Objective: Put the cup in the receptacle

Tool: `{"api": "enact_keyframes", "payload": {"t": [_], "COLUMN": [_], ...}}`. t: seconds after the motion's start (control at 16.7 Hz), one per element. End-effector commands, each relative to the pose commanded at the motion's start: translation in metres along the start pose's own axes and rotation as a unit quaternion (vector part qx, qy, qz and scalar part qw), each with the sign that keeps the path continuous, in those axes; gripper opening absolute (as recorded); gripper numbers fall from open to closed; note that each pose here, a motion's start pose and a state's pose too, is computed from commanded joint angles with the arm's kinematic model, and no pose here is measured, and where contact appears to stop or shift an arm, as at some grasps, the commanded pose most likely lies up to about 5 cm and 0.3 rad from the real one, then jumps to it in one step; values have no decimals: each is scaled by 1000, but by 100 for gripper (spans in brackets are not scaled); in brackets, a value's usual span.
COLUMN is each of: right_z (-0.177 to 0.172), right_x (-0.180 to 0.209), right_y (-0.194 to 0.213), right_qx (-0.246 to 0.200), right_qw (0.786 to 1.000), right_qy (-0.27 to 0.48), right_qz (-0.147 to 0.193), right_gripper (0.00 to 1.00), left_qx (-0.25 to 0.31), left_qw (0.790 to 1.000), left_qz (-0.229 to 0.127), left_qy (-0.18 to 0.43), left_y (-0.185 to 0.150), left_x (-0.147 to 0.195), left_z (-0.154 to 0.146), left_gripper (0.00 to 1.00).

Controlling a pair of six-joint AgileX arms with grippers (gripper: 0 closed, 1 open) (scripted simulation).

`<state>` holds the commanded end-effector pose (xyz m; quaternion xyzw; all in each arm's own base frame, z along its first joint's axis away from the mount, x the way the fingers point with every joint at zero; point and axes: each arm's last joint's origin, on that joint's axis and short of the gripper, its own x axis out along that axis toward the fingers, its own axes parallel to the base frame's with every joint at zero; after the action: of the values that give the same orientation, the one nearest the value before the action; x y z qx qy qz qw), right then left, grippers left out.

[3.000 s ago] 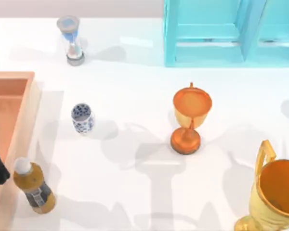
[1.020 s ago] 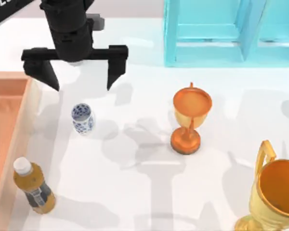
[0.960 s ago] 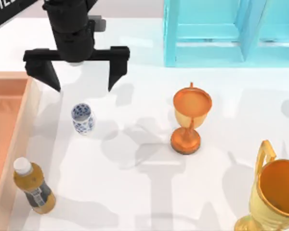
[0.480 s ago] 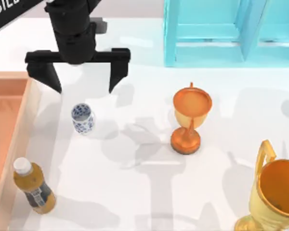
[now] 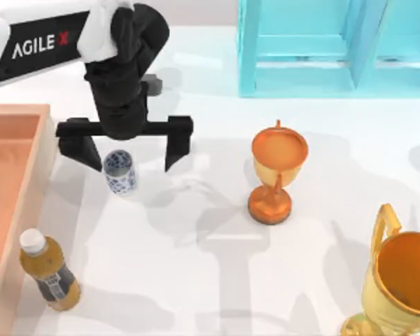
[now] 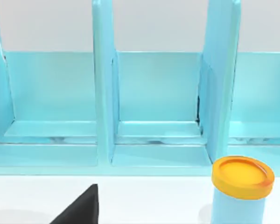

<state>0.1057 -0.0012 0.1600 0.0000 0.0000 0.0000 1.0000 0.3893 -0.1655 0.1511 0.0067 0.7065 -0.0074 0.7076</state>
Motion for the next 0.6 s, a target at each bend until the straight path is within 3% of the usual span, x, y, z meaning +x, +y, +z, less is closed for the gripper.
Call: {"api": "enact_keyframes", "payload": {"t": [0.36, 0.6], "right_z": [0, 0], "right_x": [0, 0], "right_y": [0, 0], "right_qx": [0, 0], "right_qw": [1000, 1000], "right_qy": [0, 0], "right_qz": [0, 0], "right_gripper": [100, 100], "left_qx": [0, 0], "left_qw": [1000, 1000], "left_qz": [0, 0], "left_qy": [1, 1], "left_y": [1, 1], "left_x": [13, 13], "left_z": [-2, -2], "left_gripper": [100, 70]}}
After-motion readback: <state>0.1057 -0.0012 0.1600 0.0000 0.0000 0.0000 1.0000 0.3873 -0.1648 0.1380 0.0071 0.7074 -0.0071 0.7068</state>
